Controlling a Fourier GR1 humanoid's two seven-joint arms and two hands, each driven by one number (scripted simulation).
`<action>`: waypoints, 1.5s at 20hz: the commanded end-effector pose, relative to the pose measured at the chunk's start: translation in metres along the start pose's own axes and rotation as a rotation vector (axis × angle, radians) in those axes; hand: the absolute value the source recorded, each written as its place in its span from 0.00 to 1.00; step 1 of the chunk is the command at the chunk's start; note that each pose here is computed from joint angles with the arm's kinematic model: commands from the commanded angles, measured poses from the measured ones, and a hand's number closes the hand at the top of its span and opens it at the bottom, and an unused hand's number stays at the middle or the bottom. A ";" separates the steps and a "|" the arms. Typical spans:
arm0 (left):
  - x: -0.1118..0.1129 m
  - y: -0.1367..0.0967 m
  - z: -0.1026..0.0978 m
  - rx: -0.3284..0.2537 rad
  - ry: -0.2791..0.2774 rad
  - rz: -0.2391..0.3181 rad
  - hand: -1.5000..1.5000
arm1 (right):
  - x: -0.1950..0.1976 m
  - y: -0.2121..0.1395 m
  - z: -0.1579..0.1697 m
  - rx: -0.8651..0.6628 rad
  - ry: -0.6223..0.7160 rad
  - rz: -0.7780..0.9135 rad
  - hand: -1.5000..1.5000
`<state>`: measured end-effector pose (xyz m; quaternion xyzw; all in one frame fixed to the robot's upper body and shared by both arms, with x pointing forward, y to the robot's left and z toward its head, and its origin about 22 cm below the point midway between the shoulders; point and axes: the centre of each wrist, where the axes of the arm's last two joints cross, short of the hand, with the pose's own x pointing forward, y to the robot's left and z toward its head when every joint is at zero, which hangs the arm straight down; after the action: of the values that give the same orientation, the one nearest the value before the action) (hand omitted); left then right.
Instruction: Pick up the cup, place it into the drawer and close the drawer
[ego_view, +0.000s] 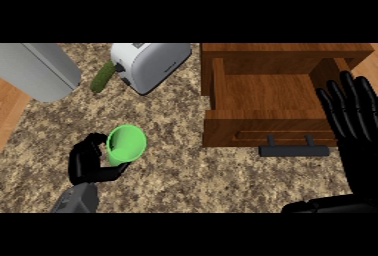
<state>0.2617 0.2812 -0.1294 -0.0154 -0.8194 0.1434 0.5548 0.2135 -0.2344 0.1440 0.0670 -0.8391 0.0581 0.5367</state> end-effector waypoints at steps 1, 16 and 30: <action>0.013 -0.003 -0.020 -0.108 -0.085 0.084 1.00 | 0.019 -0.014 0.002 -0.007 -0.003 0.002 0.00; 0.119 -0.122 -0.089 -0.323 -0.100 0.161 1.00 | -0.013 -0.017 -0.011 -0.024 0.019 0.015 0.00; 0.181 -0.207 -0.157 -0.372 -0.137 0.089 1.00 | 0.013 -0.014 -0.013 -0.017 0.024 0.027 0.00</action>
<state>0.3502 0.1608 0.1185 -0.1553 -0.8636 0.0218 0.4792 0.2200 -0.2501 0.1412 0.0539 -0.8371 0.0574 0.5414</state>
